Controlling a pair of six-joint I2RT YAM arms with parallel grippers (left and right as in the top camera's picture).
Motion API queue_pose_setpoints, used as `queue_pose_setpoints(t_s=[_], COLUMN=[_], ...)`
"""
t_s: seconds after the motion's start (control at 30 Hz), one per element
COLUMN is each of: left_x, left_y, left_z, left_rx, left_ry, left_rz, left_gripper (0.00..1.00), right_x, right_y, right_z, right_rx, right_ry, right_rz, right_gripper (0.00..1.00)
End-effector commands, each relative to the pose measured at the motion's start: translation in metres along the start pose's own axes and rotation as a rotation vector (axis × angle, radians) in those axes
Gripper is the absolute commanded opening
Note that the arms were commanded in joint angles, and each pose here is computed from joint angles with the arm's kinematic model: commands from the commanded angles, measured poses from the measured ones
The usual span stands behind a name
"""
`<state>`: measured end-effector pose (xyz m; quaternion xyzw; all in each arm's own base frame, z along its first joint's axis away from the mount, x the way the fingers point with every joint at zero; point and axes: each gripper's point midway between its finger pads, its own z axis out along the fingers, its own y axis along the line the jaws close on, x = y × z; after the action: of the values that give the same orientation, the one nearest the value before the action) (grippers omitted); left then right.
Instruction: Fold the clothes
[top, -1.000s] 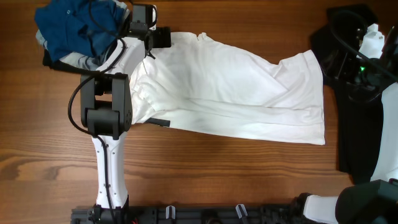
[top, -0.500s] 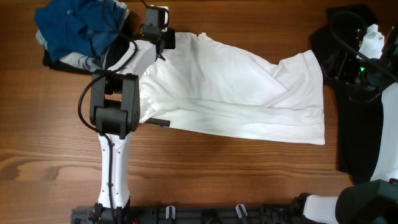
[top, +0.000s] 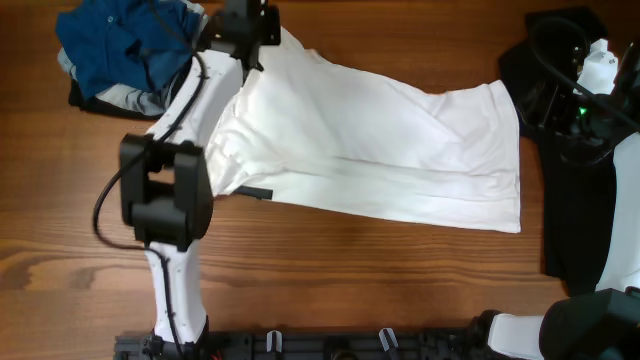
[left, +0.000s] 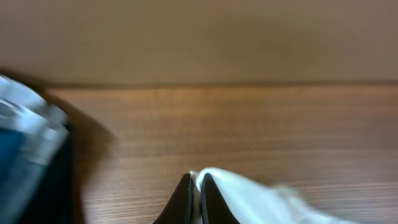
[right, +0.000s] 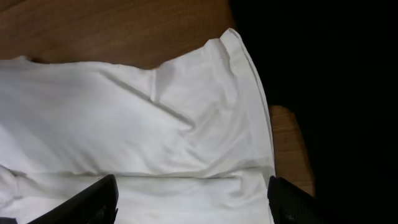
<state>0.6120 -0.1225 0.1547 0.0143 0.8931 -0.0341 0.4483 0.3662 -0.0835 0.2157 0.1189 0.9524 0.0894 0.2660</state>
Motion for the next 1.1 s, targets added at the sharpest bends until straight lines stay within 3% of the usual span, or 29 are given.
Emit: queue_pose_setpoints(t_s=[0.0, 0.23, 0.37, 0.53, 0.8, 0.93, 1.07], left_x=[-0.011, 0.059, 0.095, 0.116, 0.162, 0.176, 0.186], left_y=[0.008, 0.005, 0.002, -0.008, -0.016, -0.012, -0.009], left_z=[-0.028, -0.045, -0.061, -0.092, -0.129, -0.141, -0.154], left_rx=[-0.029, -0.005, 0.016, 0.086, 0.111, 0.098, 0.119], left_ry=[0.017, 0.318, 0.477, 0.608, 0.835, 0.909, 0.971], left_rz=[-0.016, 0.014, 0.02, 0.002, 0.013, 0.027, 0.092], left_gripper=[0.04, 0.04, 0.04, 0.04, 0.05, 0.45, 0.61], right_x=[-0.002, -0.002, -0.004, 0.002, 0.003, 0.004, 0.004], right_y=[0.0, -0.003, 0.002, 0.018, 0.022, 0.022, 0.022], right_z=[0.002, 0.011, 0.042, 0.075, 0.078, 0.078, 0.078], right_rx=[0.004, 0.004, -0.013, -0.039, -0.044, -0.044, -0.044], right_ry=[0.004, 0.016, 0.057, 0.113, 0.118, 0.123, 0.123], right_rz=[-0.015, -0.017, -0.037, -0.048, -0.055, -0.053, -0.053], right_gripper=[0.77, 0.75, 0.73, 0.73, 0.73, 0.73, 0.74])
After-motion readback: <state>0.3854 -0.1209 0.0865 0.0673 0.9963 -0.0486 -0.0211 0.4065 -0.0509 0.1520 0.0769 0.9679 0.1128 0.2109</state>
